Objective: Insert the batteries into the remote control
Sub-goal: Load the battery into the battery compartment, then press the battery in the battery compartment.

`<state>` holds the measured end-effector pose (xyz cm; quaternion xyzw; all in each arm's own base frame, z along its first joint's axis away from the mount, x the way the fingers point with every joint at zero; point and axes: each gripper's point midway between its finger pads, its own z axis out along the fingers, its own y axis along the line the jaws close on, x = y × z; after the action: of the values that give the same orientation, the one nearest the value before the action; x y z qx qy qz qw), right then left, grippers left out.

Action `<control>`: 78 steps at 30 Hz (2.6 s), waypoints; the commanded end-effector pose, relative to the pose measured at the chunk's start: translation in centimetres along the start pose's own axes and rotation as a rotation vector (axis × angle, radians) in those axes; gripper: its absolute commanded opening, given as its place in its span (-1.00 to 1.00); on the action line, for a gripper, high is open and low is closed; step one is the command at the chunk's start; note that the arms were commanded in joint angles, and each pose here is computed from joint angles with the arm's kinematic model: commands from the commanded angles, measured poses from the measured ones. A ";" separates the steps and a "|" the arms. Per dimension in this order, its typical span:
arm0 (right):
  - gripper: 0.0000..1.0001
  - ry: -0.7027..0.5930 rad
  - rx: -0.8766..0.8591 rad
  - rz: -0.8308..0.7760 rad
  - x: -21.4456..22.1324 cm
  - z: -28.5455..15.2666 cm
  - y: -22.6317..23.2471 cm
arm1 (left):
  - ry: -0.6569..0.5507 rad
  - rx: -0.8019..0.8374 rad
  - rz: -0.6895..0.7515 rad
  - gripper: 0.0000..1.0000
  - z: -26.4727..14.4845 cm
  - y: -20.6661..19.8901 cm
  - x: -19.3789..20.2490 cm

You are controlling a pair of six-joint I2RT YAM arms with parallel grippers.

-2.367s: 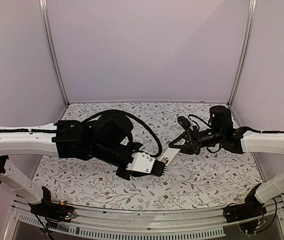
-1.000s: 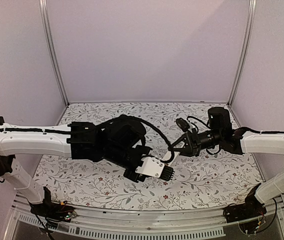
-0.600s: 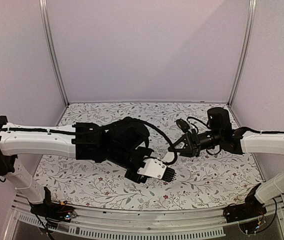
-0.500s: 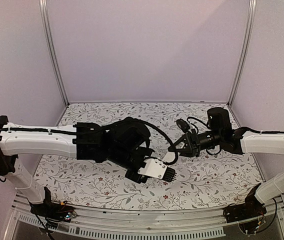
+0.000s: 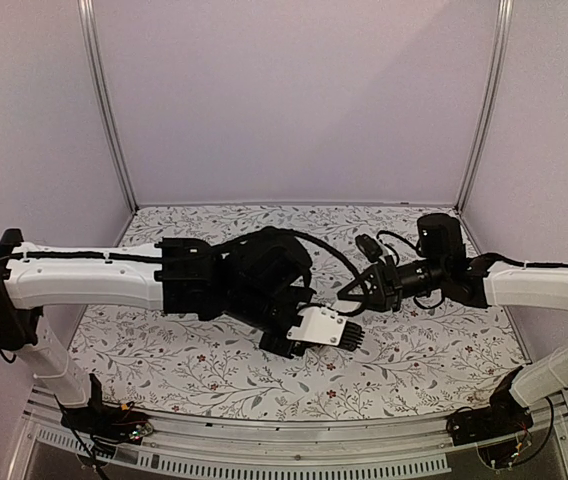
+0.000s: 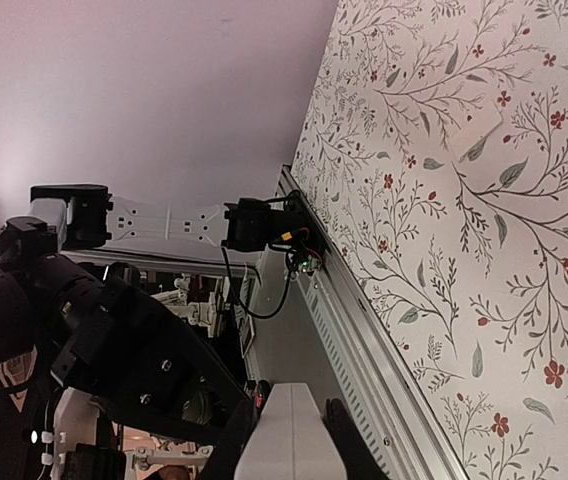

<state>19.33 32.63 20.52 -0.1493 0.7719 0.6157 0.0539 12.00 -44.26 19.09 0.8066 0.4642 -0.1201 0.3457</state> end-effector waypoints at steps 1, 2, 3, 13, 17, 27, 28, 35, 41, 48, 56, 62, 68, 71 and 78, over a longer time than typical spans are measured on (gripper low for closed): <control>-1.00 -0.033 -0.027 -0.080 -0.9 -1.2 1.7 | -0.048 -0.054 -0.059 -0.71 -2.1 1.1 -1.7; -1.00 -0.039 -0.017 -0.080 -1.1 -1.4 1.4 | -0.081 -0.073 -0.075 -0.65 -2.8 1.4 -2.3; -1.00 -0.044 -0.009 -0.089 -1.1 -1.5 1.3 | -0.119 -0.105 -0.096 -0.55 -3.7 2.0 -3.0; -1.00 -0.098 0.034 -0.230 -2.0 -2.7 2.6 | -0.308 -0.336 -0.676 0.99 -9.9 7.5 -1.1; -1.00 -0.117 0.050 -0.306 -2.3 -3.4 3.9 | -0.298 -0.195 -0.851 0.98 -8.5 6.7 -0.4; -1.00 -0.126 0.065 -0.391 -2.4 -4.2 5.8 | -0.292 -0.037 -1.032 0.45 -5.2 6.3 -0.6; -1.00 -0.128 0.066 -0.393 -2.5 -4.2 6.0 | -0.289 -0.025 -1.035 0.39 -4.9 6.2 -0.6; -1.00 -0.132 0.054 -0.407 -2.4 -4.5 6.8 | -0.242 0.004 -1.046 0.03 -3.1 5.8 -0.1; -1.00 -0.133 0.038 -0.412 -2.3 -4.7 7.5 | -0.204 0.015 -1.045 -0.04 -2.0 5.5 0.5; -1.00 -0.129 0.012 -0.415 -2.2 -4.7 8.2 | -0.095 -0.039 -1.049 -0.29 -0.7 5.6 2.4; -1.00 -0.132 0.026 -0.401 -2.4 -4.5 7.5 | -0.180 0.021 -1.029 0.04 -1.4 5.7 0.3; -1.00 -0.128 0.037 -0.389 -2.3 -4.4 6.7 | -0.221 0.029 -1.053 0.02 -1.3 6.9 -0.9; -1.00 -0.129 0.033 -0.395 -2.2 -4.4 6.9 | -0.190 -0.007 -1.082 -0.11 -0.3 7.7 -0.3; -1.00 -0.131 0.033 -0.397 -2.2 -4.5 7.0 | -0.146 -0.041 -1.093 -0.19 0.1 7.9 0.8; -1.00 -0.145 0.061 -0.375 -2.6 -4.5 6.0 | -0.078 -0.085 -1.100 0.08 0.0 8.0 2.7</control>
<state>20.67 29.81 27.14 -0.2374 0.7540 0.5703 0.2234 17.92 -46.38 22.94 0.4404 0.7818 -0.3415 0.2796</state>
